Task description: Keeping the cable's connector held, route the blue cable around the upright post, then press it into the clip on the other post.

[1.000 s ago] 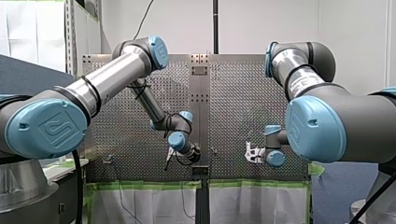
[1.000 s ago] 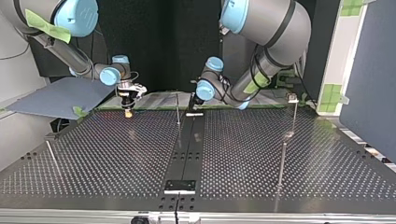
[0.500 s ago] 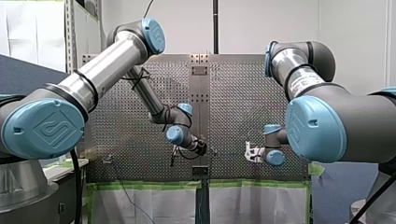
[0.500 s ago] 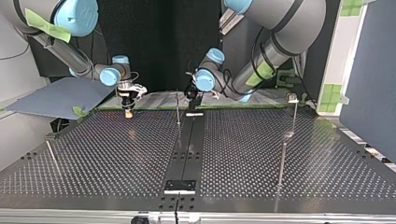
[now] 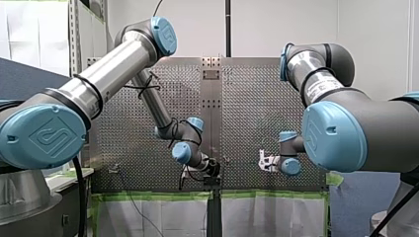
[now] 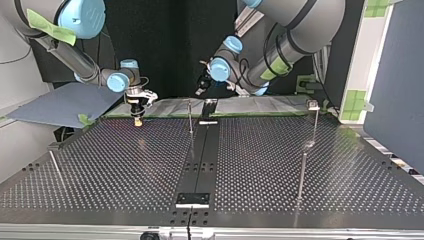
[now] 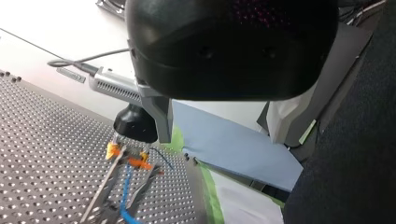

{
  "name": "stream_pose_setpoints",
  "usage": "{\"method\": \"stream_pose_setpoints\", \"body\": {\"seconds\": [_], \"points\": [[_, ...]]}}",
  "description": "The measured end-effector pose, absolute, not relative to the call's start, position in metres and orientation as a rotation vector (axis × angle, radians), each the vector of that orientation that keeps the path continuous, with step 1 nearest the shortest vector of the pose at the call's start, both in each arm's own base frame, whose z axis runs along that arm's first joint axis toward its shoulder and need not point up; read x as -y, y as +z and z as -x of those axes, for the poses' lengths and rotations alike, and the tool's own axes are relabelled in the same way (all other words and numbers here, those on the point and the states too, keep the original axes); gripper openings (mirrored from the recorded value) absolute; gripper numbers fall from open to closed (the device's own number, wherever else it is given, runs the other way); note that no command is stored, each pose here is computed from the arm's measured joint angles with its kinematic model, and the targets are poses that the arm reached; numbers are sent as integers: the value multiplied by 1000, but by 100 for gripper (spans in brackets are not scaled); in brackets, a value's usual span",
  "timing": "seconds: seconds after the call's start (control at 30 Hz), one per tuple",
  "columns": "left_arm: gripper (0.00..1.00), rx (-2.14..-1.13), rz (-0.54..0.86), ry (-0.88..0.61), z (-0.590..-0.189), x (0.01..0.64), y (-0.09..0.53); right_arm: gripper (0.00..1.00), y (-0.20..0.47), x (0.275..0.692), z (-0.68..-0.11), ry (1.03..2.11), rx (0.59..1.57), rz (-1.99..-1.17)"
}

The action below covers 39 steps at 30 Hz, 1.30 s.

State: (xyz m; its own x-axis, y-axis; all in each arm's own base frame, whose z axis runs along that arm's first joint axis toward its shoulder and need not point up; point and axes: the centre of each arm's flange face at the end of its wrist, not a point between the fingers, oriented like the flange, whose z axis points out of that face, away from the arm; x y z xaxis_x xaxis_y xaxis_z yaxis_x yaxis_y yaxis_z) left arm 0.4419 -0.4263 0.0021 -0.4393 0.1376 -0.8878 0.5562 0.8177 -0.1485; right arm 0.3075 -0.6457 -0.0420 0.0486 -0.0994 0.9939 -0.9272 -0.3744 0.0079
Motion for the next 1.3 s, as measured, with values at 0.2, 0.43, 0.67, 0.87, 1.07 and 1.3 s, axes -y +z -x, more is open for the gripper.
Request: {"method": "stream_pose_setpoints", "body": {"seconds": [0.2,0.43,0.67,0.87,1.07,1.3], "points": [[100,-1979,-457,-571,-434,430,-2,0,-42,646,-308,1411,1060,-1584],[100,-1937,-381,-601,-435,438,0,0,-42,646,-308,1411,1060,-1585],[100,-1888,-310,-624,-440,443,4,0,-42,645,-308,1412,1060,-1585],[100,-1839,-283,-656,-442,449,8,0,-42,645,-309,1412,1059,-1585],[100,-1798,-260,-675,-445,454,11,0,-41,645,-309,1413,1059,-1585],[100,-1792,-252,-675,-447,452,12,0,-41,645,-309,1413,1059,-1585]]}}
